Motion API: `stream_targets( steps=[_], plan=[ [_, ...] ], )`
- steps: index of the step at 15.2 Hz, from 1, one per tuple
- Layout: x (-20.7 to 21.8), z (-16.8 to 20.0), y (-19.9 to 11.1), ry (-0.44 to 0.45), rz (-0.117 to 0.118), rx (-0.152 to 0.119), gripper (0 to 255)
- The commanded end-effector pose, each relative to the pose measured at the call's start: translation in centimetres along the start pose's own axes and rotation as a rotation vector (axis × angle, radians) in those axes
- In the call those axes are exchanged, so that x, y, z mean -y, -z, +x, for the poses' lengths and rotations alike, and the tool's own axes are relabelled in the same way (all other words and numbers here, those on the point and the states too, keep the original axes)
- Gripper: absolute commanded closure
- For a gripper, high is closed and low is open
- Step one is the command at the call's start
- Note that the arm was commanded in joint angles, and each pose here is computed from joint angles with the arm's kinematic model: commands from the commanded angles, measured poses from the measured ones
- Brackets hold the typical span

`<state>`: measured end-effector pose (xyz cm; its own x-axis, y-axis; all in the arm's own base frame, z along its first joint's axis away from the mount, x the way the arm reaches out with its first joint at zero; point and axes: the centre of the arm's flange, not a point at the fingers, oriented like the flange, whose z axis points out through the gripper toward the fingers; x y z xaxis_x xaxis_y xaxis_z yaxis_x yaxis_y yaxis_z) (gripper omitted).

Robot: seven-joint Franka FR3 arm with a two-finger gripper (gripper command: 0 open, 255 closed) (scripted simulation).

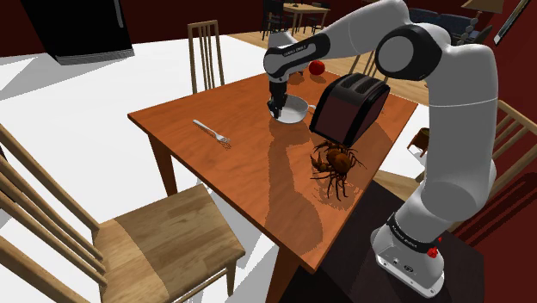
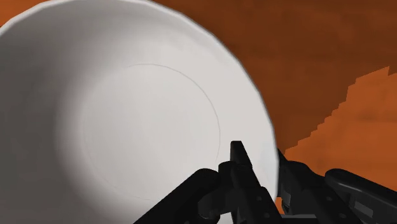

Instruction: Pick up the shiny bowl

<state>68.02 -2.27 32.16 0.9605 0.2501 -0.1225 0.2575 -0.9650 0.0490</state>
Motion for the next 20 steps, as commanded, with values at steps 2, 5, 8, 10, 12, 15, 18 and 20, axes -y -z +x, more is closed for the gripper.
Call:
stream_targets(
  steps=[2,5,8,10,12,15,18,20],
  plan=[
    [-0.1,-0.1,-0.2,-0.001,0.000,0.002,255],
    [-0.1,0.0,0.4,-0.001,0.000,0.002,255],
    [-0.2,-0.2,1.9,-0.001,0.000,0.002,255],
    [-0.3,-0.3,3.0,-0.001,0.000,0.002,255],
    [-0.3,-0.4,4.0,-0.001,0.000,0.002,255],
    [-0.4,-0.6,5.6,-0.001,0.000,0.002,255],
    [-0.5,-0.8,7.2,-0.001,0.000,0.002,255],
    [-0.5,-0.9,7.8,-0.001,0.000,0.002,255]
  ],
)
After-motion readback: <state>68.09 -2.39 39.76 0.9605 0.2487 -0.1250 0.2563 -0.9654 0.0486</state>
